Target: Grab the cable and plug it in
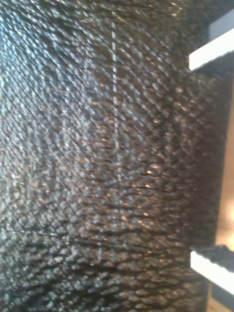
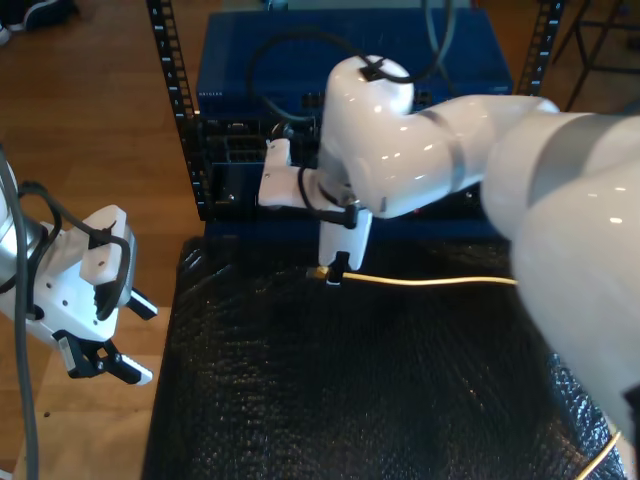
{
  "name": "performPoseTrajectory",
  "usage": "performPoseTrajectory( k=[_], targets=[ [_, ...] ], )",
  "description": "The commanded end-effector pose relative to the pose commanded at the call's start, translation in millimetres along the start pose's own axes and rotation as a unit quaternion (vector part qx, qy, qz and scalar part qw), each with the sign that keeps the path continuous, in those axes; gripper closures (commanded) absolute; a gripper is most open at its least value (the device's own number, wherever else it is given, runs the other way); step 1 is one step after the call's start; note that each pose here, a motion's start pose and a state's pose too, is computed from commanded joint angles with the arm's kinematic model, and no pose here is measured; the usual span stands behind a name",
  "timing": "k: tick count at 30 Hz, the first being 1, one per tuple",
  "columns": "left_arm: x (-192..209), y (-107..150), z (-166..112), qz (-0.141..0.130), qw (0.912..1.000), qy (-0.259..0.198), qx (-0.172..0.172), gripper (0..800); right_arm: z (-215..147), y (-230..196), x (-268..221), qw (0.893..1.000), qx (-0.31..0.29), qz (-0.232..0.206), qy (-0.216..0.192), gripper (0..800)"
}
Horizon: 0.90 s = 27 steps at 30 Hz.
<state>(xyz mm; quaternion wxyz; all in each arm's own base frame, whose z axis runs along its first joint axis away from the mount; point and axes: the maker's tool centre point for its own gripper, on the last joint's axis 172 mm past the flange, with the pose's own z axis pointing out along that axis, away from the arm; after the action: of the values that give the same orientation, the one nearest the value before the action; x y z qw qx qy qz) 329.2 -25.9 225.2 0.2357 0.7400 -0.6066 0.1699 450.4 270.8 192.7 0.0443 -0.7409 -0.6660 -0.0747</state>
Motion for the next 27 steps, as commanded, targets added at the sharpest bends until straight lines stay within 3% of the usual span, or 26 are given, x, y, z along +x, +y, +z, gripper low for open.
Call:
performPoseTrajectory(
  k=[12,27],
  targets=[
    [64,-1,-12,0.006,0.9953,0.097,-0.004,1,-74,-46,-38,0.997,0.026,0.019,0.070,791],
    [147,16,13,0.051,0.9893,0.130,-0.044,1,-120,-95,-51,0.993,0.028,0.010,0.111,791]
  ],
)
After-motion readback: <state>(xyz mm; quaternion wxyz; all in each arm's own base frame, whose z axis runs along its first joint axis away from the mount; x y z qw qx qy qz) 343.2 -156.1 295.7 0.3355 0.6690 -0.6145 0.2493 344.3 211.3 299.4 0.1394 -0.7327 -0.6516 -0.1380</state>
